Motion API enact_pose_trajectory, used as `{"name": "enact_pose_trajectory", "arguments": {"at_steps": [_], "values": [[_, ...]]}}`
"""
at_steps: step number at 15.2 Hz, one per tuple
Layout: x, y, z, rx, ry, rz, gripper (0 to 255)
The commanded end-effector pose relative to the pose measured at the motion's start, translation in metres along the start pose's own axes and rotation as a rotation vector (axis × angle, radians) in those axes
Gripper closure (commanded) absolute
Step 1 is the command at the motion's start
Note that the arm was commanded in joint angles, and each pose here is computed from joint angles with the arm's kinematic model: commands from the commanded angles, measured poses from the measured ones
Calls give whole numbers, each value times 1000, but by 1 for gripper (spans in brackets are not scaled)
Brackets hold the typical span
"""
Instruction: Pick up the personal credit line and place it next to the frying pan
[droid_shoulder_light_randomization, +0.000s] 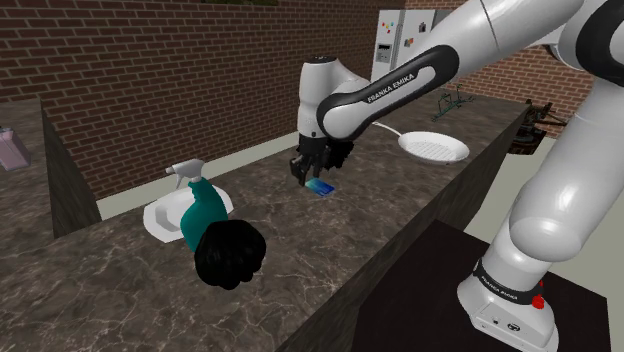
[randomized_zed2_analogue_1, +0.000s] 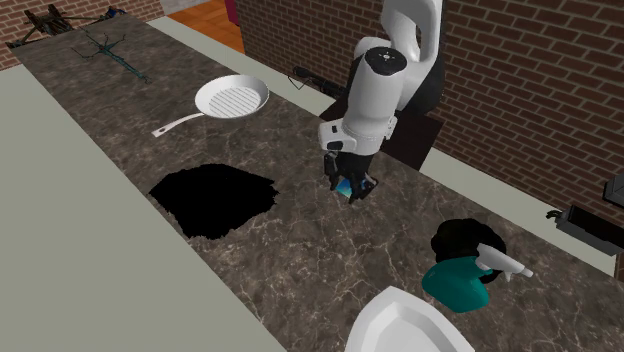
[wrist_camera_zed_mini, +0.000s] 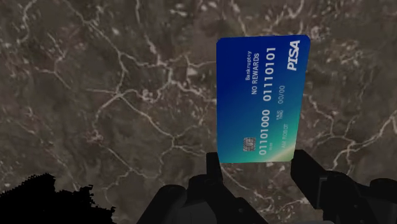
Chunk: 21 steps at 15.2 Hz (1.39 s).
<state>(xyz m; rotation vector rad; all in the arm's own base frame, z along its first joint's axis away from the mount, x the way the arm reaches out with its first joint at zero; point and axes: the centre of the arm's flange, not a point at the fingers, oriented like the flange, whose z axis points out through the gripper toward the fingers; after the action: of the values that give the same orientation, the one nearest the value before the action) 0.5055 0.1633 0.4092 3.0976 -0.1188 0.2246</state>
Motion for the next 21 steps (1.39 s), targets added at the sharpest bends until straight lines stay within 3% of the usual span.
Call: {"name": "enact_pose_trajectory", "arguments": {"at_steps": [1,10,21], "values": [[1,2,-11,0,0,0,255],[7,3,-53,0,0,0,255],[-56,133,-59,0,0,0,255]]}}
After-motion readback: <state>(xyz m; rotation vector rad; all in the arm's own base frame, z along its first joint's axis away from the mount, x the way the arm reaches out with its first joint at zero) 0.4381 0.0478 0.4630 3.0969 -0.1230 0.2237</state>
